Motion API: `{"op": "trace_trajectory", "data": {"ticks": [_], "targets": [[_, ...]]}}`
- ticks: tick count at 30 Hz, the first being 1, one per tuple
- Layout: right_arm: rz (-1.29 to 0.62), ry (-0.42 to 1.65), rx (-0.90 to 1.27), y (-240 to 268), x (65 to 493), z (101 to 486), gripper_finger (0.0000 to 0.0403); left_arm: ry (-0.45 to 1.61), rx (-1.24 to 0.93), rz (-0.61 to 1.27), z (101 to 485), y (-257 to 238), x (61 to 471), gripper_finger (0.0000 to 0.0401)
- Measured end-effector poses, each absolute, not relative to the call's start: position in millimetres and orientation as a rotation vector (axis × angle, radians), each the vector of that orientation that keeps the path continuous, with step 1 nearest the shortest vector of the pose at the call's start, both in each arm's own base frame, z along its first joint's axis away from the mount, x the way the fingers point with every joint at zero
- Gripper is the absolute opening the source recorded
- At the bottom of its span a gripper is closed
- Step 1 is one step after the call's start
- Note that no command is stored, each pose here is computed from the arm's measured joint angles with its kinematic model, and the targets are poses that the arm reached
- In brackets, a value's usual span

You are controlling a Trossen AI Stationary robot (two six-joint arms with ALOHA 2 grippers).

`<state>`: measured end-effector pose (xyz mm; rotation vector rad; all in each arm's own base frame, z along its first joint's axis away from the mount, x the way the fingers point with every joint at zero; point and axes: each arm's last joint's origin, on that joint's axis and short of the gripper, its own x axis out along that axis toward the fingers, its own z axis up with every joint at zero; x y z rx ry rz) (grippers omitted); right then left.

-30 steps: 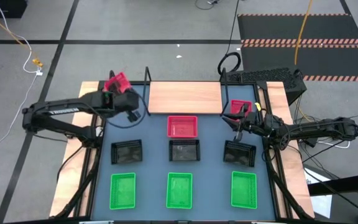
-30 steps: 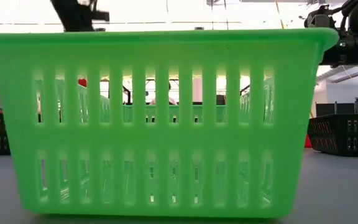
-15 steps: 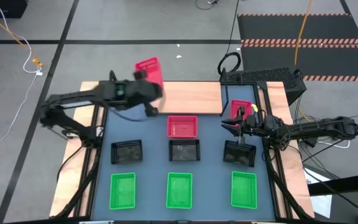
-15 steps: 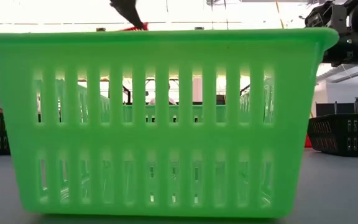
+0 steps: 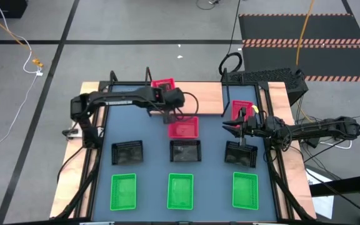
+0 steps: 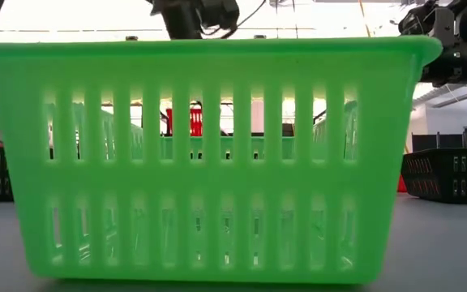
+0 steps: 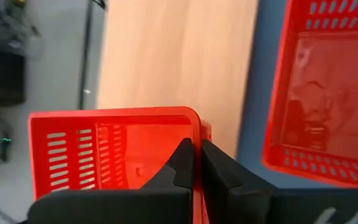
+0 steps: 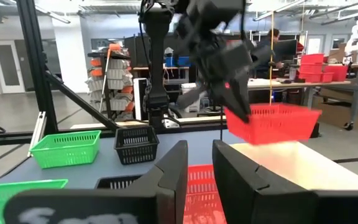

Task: Stack baskets on shelf by color
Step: Put the left red basket on the shelf

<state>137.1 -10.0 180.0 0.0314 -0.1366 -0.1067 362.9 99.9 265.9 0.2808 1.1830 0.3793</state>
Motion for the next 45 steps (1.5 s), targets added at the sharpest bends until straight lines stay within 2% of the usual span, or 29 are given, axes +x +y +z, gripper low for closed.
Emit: {"op": "trace_trajectory", "data": {"ticks": [4, 12, 17, 21, 30, 45], "targets": [[-0.108, -0.128, 0.027, -10.0, 137.5, 179.1, 0.0071, 1.221, 0.204, 0.327, 250.3, 102.4, 364.7, 0.002], [-0.108, -0.108, 0.04, -10.1, 139.0, 176.8, 0.0071, 1.302, 0.216, 0.305, 233.7, 109.2, 355.4, 0.001], [-0.108, -0.124, 0.045, -10.1, 138.9, 178.2, 0.0071, 1.351, 0.283, 0.238, 224.9, 112.8, 350.0, 0.0051], [-0.107, -0.148, 0.058, -10.1, 138.6, 180.4, 0.0071, 1.36, 0.295, 0.227, 222.1, 115.1, 348.3, 0.0068], [-0.105, -0.157, 0.093, -10.1, 138.5, 181.1, 0.0071, 1.301, 0.345, 0.229, 224.1, 118.9, 353.8, 0.0071], [-0.103, -0.136, 0.118, -10.1, 138.8, 178.9, 0.0071, 1.394, 0.463, 0.099, 223.1, 115.1, 346.6, 0.0072]]}}
